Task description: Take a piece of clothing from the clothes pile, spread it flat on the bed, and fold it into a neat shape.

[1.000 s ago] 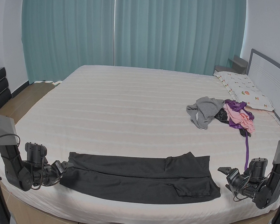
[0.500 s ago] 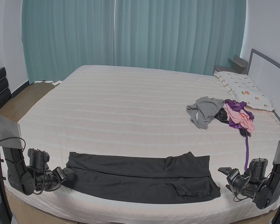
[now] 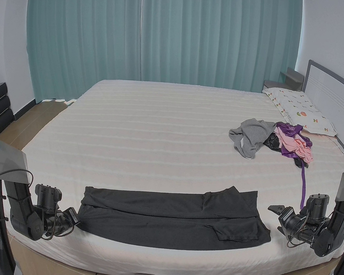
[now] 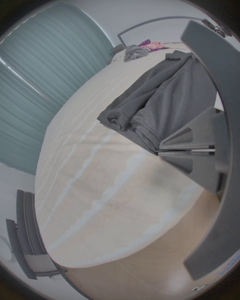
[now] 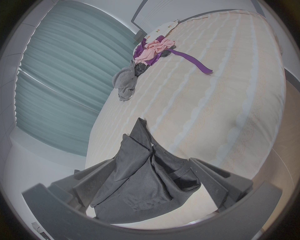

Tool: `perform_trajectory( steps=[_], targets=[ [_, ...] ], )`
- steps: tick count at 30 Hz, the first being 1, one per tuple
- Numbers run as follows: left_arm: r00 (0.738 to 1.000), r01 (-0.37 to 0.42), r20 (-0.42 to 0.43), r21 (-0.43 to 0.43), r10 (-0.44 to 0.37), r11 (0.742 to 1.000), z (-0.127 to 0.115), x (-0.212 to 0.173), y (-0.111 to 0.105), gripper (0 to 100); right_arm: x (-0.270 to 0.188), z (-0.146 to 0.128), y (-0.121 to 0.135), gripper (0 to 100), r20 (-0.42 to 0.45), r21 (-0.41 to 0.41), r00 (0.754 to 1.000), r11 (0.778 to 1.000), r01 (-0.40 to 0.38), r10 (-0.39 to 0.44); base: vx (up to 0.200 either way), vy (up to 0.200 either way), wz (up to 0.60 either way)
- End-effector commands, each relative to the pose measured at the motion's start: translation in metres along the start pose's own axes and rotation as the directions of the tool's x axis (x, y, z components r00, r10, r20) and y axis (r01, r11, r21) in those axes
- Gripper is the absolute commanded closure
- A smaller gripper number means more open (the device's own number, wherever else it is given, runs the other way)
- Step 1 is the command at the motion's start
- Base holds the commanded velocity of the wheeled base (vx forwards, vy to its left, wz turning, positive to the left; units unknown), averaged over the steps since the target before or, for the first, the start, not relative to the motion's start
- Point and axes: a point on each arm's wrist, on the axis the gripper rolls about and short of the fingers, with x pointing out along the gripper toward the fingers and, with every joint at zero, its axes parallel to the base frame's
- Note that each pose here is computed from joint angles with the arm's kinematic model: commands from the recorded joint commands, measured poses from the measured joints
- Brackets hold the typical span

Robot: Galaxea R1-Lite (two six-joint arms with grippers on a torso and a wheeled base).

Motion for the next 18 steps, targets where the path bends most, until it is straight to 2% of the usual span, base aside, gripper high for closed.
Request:
perform_trajectory(
  steps=[1,6,18],
  targets=[
    [0.999,-0.04,0.008,0.024,0.04,0.999,-0.0031,-0.0037,0.0041,100,0.0001,0.0002,-0.0001,0,0.002,0.001,1.0,1.0,0.001,-0.001,0.0,0.0,0.0],
    [0.998,-0.063,0.012,0.063,0.063,0.996,-0.005,-0.0056,0.0057,100,-0.0001,0.0004,0.0001,0,0.004,-0.001,1.0,1.0,0.001,-0.001,0.0,0.0,0.0],
    [0.996,-0.086,0.015,0.084,0.085,0.993,-0.0068,-0.0075,0.0081,100,-0.0002,0.0013,-0.0006,0,0.007,0.0,1.0,1.0,0.003,-0.003,0.0,0.0,0.0]
  ],
)
